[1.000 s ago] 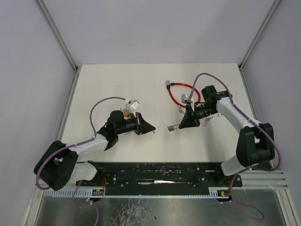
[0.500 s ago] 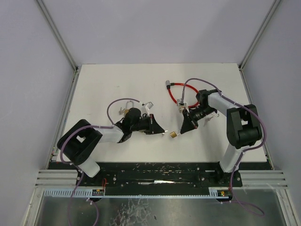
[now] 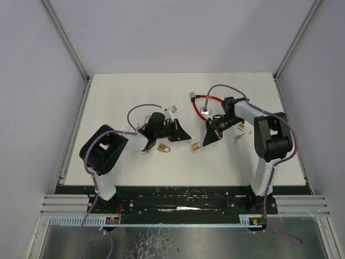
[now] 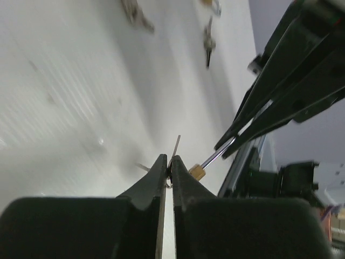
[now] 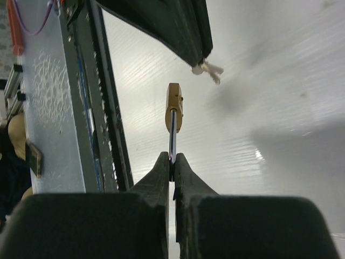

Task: Lock with the key
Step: Place the key at the center of the board.

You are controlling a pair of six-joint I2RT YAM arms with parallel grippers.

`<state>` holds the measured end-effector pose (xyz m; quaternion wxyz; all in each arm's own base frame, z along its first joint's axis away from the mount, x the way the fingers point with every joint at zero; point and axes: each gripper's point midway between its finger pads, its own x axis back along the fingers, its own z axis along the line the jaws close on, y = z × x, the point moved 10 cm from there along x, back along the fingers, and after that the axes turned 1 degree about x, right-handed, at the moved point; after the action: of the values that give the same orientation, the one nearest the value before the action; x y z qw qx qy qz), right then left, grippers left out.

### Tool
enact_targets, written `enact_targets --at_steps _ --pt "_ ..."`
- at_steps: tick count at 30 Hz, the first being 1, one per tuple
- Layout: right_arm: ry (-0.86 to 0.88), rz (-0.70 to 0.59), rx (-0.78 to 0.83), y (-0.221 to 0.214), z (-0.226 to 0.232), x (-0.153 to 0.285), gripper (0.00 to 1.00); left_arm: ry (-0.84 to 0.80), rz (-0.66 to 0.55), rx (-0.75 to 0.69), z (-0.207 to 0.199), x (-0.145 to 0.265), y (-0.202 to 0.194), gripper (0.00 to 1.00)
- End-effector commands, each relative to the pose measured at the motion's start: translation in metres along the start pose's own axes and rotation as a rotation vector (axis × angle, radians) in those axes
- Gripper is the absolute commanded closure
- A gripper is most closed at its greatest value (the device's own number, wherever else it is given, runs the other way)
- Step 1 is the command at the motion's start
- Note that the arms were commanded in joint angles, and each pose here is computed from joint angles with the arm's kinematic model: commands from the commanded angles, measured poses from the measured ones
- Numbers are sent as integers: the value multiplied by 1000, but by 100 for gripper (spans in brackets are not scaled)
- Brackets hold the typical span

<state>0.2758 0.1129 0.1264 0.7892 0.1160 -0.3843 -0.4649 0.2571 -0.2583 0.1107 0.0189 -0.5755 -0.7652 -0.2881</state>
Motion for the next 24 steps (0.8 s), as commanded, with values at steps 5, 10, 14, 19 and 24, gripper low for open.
enact_targets --at_steps 5,10,14,19,24 --pt "-194 -177 -119 65 -41 8 98 110 -231 51 24 6 91 99" --pt "-215 -277 -186 110 -69 6 97 173 -257 102 54 4 118 99" --pt "-199 -250 -188 131 -82 -15 95 218 -253 111 73 3 131 98" --pt "-172 -266 -224 143 -94 -39 95 246 -240 95 81 -1 142 94" --pt "-176 -264 -225 151 -100 -46 93 316 -252 67 86 3 145 89"
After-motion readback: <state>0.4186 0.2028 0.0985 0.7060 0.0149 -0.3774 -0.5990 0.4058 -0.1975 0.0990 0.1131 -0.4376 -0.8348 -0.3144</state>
